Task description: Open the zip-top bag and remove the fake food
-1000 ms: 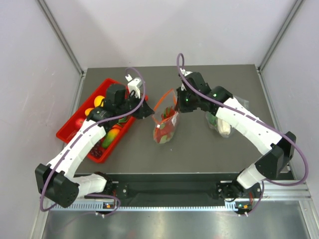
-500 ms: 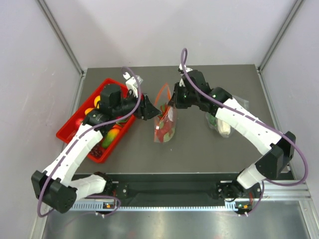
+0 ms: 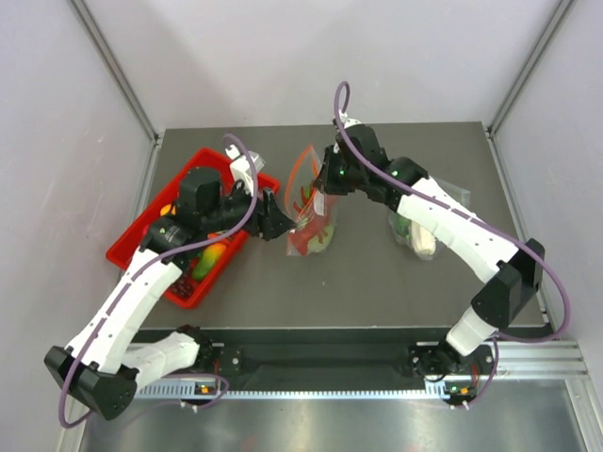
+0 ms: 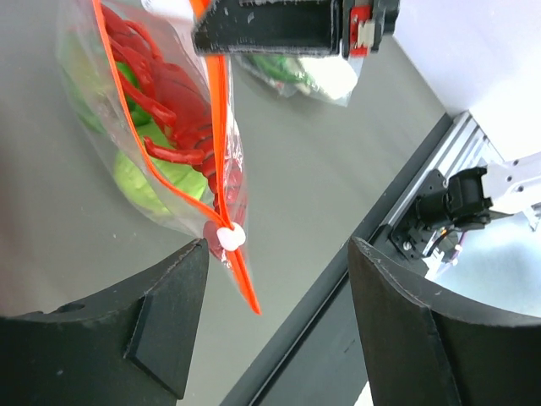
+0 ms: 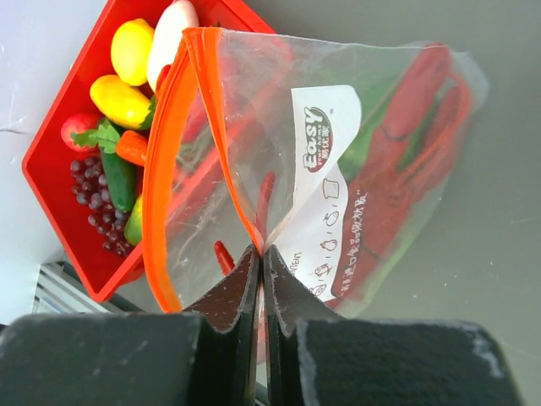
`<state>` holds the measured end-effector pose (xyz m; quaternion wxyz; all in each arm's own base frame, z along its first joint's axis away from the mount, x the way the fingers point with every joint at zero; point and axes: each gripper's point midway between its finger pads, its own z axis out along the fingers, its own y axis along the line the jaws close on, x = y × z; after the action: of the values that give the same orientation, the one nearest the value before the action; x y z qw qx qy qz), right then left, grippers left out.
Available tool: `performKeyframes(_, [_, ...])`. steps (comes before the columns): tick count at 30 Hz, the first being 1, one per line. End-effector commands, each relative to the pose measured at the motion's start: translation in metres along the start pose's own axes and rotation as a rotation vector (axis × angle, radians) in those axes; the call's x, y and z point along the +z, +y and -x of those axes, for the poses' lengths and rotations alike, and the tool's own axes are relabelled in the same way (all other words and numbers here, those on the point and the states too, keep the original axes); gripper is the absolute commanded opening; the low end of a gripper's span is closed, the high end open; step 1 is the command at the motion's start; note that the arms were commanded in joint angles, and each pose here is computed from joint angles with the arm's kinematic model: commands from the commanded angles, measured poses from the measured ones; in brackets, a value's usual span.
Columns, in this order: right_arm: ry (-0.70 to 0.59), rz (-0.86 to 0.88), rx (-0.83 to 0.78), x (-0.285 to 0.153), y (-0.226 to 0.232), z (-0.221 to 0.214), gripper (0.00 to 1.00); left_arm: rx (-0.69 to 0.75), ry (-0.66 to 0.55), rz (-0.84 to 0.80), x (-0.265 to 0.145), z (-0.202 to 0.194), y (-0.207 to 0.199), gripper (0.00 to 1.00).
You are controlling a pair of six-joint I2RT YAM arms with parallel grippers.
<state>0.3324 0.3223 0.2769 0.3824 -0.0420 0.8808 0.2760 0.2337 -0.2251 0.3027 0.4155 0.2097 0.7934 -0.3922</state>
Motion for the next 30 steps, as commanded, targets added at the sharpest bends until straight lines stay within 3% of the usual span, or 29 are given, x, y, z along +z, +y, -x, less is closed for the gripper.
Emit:
performKeyframes(1, [-0.136, 0.090, 0.020, -0.015, 0.032, 0.043, 0.00, -0.001, 0.026, 0.011, 0.008, -0.011, 0.005, 0.72])
performKeyframes(17, [-0.124, 0.113, 0.025, -0.018, 0.041, 0.036, 0.00, 0.030, 0.098, 0.128, 0.051, -0.031, 0.035, 0.71])
performKeyframes(20, [-0.116, 0.119, 0.022, -0.017, 0.042, 0.033, 0.00, 0.034, 0.100, 0.143, 0.052, -0.032, 0.039, 0.59])
performKeyframes(21, [-0.112, 0.122, 0.020, -0.017, 0.043, 0.032, 0.00, 0.036, 0.103, 0.143, 0.053, -0.032, 0.039, 0.43])
performKeyframes(24, [-0.102, 0.117, 0.022, -0.016, 0.040, 0.028, 0.00, 0.045, 0.105, 0.142, 0.053, -0.032, 0.040, 0.24])
performKeyframes(25, [-0.100, 0.113, 0.020, -0.017, 0.038, 0.026, 0.00, 0.052, 0.102, 0.141, 0.053, -0.030, 0.039, 0.12])
performKeyframes(27, [-0.091, 0.102, 0.009, -0.018, 0.034, 0.022, 0.00, 0.080, 0.091, 0.144, 0.050, -0.024, 0.038, 0.02])
performKeyframes(30, [-0.098, 0.090, -0.041, -0.023, 0.029, 0.022, 0.03, 0.153, 0.070, 0.126, 0.044, -0.010, 0.032, 0.00])
